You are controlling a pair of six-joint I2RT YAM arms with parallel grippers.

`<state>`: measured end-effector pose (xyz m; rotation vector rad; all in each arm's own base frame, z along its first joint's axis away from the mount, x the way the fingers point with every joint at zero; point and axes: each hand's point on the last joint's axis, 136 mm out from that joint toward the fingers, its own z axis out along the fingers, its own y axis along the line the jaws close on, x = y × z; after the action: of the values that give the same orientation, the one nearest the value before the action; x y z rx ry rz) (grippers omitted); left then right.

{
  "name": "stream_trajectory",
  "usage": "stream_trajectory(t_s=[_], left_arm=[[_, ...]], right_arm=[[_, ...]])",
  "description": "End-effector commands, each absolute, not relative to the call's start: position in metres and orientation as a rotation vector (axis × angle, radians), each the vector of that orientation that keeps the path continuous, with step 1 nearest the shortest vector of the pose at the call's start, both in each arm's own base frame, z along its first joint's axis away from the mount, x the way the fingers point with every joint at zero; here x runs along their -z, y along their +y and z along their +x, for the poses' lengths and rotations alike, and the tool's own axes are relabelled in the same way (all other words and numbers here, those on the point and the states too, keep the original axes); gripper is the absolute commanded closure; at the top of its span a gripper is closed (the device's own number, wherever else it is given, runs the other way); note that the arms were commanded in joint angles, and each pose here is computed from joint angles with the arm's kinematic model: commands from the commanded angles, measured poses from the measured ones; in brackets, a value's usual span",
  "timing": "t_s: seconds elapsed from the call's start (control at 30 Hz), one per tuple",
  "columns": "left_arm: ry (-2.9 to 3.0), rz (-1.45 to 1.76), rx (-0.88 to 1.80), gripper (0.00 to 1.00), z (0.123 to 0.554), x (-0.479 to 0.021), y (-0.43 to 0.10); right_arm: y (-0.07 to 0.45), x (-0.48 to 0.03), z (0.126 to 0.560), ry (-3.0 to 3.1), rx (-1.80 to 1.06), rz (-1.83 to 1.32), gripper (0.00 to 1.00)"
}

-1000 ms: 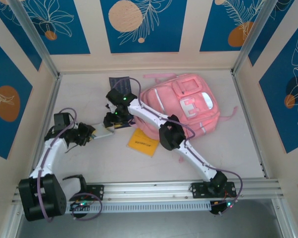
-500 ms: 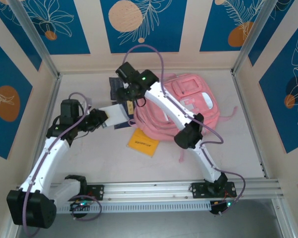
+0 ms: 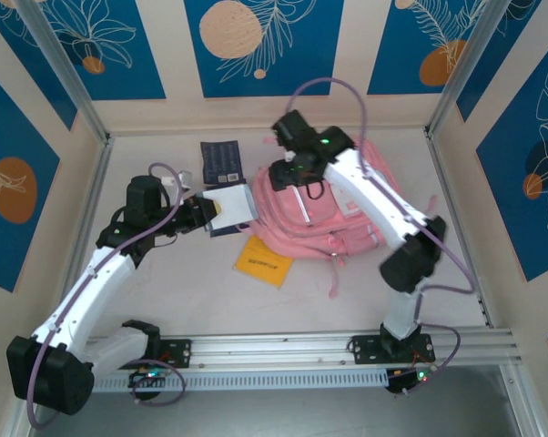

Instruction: Pack the student bag

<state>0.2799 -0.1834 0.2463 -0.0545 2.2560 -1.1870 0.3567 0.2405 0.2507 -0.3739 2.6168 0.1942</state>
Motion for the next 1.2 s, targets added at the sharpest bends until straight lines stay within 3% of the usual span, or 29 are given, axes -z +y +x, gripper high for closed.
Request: stream_trajectory(t_s=[0.0,0.1,0.2,0.3,0.57,0.7,0.9,0.97,1.07,1.17], left_arm=[[2.157,0.064,1.295,0.87,0.278,-0.266,-0.201],[2.115,0.092,1.384,0.88,0.273,-0.276,-0.209],[2.083,0.119,1.482,0.88,0.267,-0.286,-0.219],[2.056,0.146,1.55,0.88,0.261,-0.297,-0.226],[2.02,0.229,1.658,0.88,0.245,-0.316,-0.246],[2.031,0.234,1.684,0.88,0.244,-0.314,-0.253],[2.043,0.252,1.708,0.87,0.243,-0.312,-0.262],[2.043,0.261,1.717,0.86,0.242,-0.312,-0.264],[2.048,0.269,1.721,0.76,0.24,-0.311,-0.265],[2.051,0.271,1.729,0.6,0.239,-0.309,-0.266]], right_arm=[[0.269,-0.282,0.324,2.531,-0.838,-0.345,0.29],[0.284,-0.307,0.291,2.313,-1.3,-0.403,0.28],[0.287,-0.319,0.272,2.2,-1.603,-0.426,0.16],[0.289,-0.314,0.262,2.18,-1.734,-0.429,0.12],[0.275,-0.293,0.263,2.153,-1.852,-0.347,0.12],[0.272,-0.297,0.259,2.099,-1.907,-0.354,0.26],[0.271,-0.296,0.253,2.069,-1.955,-0.359,0.58],[0.269,-0.294,0.252,2.07,-1.95,-0.348,0.73],[0.261,-0.287,0.256,2.084,-1.923,-0.292,0.93],[0.252,-0.282,0.26,2.092,-1.907,-0.233,1.0]])
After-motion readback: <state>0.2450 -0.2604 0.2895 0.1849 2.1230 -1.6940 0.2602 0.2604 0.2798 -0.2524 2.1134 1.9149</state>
